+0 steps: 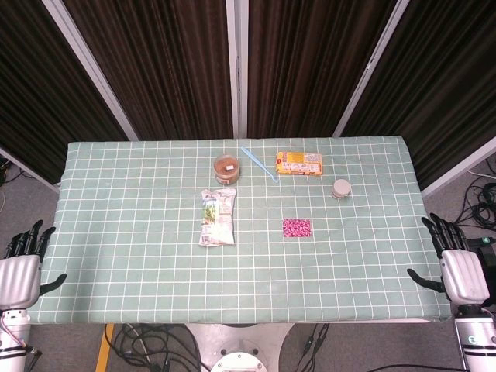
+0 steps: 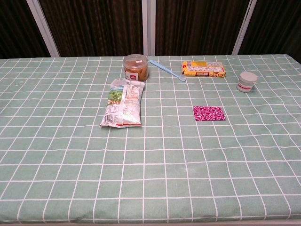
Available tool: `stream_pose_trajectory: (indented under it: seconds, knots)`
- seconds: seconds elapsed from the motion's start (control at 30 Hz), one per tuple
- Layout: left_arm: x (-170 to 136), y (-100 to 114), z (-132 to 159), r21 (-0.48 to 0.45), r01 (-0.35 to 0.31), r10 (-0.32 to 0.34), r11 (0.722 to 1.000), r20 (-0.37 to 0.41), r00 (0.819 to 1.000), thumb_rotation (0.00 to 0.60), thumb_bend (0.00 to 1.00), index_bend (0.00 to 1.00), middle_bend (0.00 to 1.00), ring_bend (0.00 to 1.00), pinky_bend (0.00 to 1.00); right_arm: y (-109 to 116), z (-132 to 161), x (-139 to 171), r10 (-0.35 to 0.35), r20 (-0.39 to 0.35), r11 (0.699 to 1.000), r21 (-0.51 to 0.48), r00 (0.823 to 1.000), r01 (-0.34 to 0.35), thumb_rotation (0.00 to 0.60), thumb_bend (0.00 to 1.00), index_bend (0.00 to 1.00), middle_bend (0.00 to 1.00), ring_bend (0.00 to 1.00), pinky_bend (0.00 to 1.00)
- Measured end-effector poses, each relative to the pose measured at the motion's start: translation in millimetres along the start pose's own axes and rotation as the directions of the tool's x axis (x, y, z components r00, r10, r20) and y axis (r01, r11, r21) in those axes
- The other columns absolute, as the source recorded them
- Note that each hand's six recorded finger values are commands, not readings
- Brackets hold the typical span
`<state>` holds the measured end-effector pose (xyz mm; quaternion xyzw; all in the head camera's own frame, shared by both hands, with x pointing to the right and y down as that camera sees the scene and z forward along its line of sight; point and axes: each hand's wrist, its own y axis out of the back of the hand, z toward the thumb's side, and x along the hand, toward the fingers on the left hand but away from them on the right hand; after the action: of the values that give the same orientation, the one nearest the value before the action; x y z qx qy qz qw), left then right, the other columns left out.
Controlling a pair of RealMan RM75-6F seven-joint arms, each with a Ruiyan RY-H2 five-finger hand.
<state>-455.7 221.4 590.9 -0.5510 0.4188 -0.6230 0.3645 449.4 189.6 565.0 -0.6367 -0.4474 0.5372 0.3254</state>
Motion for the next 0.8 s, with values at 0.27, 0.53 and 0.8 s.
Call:
stream_pose_trajectory:
  seconds: [0.27,0.53,0.8]
  knots:
    - [-4,0,-4,-0.003,-0.003,0.003,1.000,-0.006,1.000,0.600,0.09,0.19,0.15,0.14,0.15,0,1,1,0.012,-0.004,1.000,-0.015,1.000,-0.012,0.600,0.05,0.00,0.00,0.00,0.00]
    - [-6,1,-5,-0.017,0.002,-0.002,1.000,-0.001,1.000,0.600,0.09,0.19,0.15,0.14,0.15,-4,1,3,0.025,-0.001,1.000,-0.019,1.000,-0.025,0.598,0.06,0.00,0.00,0.00,0.00]
    - [-7,-1,-1,-0.036,0.014,-0.014,0.999,0.013,1.000,0.600,0.09,0.19,0.15,0.14,0.15,-31,17,-15,0.119,-0.031,0.993,-0.011,0.992,-0.120,0.478,0.24,0.02,0.04,0.00,0.00]
